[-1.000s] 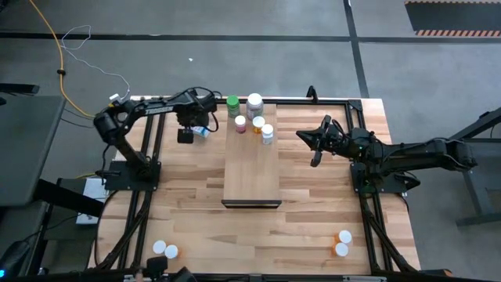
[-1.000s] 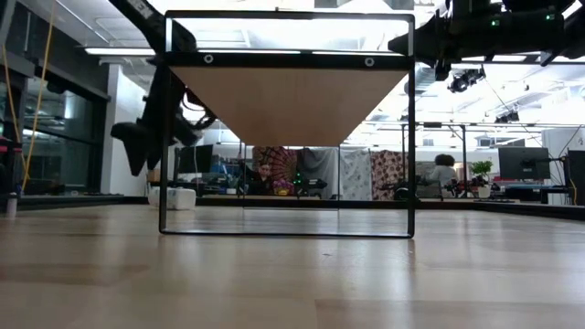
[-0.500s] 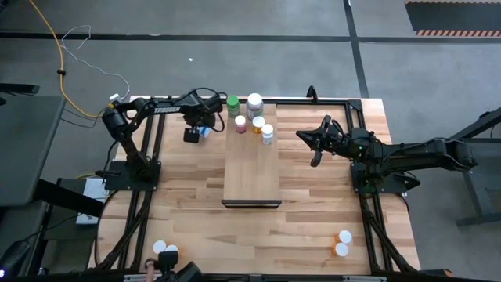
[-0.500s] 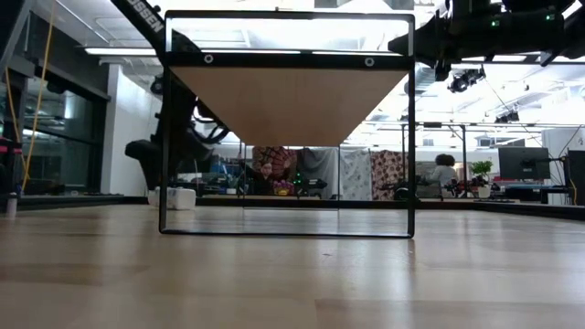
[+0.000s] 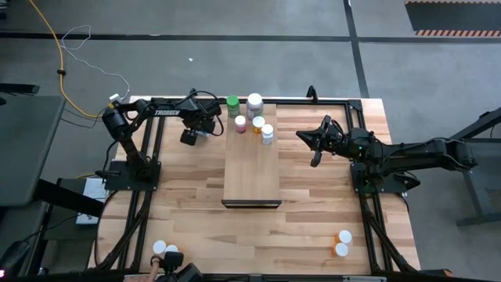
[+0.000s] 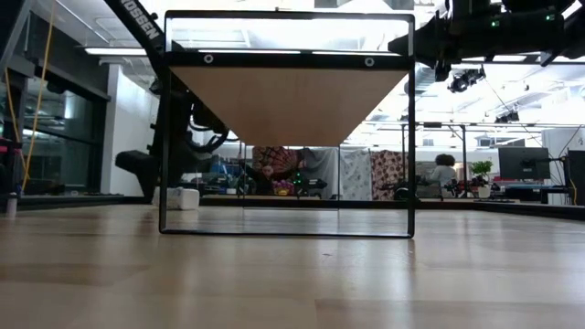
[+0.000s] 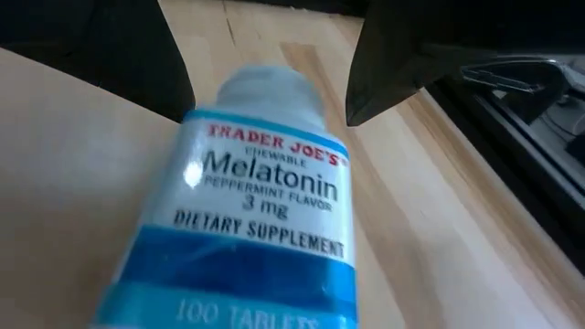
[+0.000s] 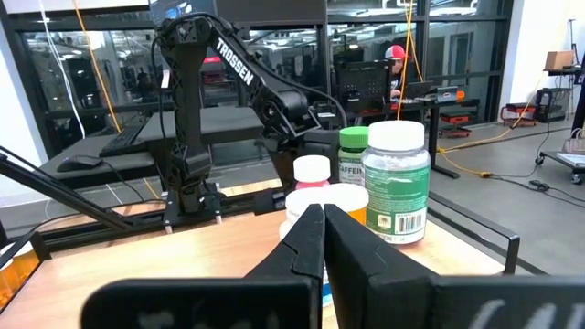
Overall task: Pick and place medicine bottles onto shelf by color
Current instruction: Put the pill bottle on the shelf
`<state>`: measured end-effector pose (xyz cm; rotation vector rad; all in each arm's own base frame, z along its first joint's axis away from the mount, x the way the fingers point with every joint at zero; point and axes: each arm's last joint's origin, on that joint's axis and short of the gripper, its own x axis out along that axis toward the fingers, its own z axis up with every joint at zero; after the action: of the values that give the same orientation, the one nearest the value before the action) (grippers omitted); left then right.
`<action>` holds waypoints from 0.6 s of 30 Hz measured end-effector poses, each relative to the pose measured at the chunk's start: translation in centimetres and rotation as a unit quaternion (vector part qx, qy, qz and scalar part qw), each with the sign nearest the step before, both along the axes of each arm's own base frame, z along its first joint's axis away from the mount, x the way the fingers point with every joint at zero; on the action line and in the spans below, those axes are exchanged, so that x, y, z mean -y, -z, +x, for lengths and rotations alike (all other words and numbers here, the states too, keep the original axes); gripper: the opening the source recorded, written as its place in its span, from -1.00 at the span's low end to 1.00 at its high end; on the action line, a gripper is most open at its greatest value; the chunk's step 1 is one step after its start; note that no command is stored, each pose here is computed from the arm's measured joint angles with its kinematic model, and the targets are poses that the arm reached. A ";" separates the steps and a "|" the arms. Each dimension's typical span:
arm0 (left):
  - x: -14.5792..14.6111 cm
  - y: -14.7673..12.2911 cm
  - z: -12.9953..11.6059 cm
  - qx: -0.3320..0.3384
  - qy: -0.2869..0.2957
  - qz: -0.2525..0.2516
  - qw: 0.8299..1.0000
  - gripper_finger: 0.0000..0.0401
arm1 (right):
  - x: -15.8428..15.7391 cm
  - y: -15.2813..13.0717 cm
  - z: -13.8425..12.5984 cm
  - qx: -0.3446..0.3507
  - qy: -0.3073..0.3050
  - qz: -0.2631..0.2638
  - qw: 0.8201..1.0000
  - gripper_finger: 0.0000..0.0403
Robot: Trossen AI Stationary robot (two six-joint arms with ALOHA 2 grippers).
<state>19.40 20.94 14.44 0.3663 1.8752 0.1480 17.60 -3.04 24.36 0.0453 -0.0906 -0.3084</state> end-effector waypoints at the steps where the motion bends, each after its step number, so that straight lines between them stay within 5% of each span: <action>1: -0.1 0.0 0.1 0.005 0.000 0.003 1.000 0.37 | 0.0 0.0 0.0 0.000 0.000 0.000 1.000 -1.00; 11: -0.2 0.0 0.2 0.011 0.000 0.008 1.000 0.37 | 0.0 0.0 0.0 0.000 0.000 0.000 1.000 -1.00; 18: -0.2 0.0 0.2 0.011 0.000 0.008 1.000 0.15 | 0.0 0.0 0.0 0.000 0.000 0.000 1.000 -1.00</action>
<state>19.58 21.10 14.42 0.3744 1.8533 0.1661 17.60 -3.04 24.36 0.0454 -0.0910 -0.3084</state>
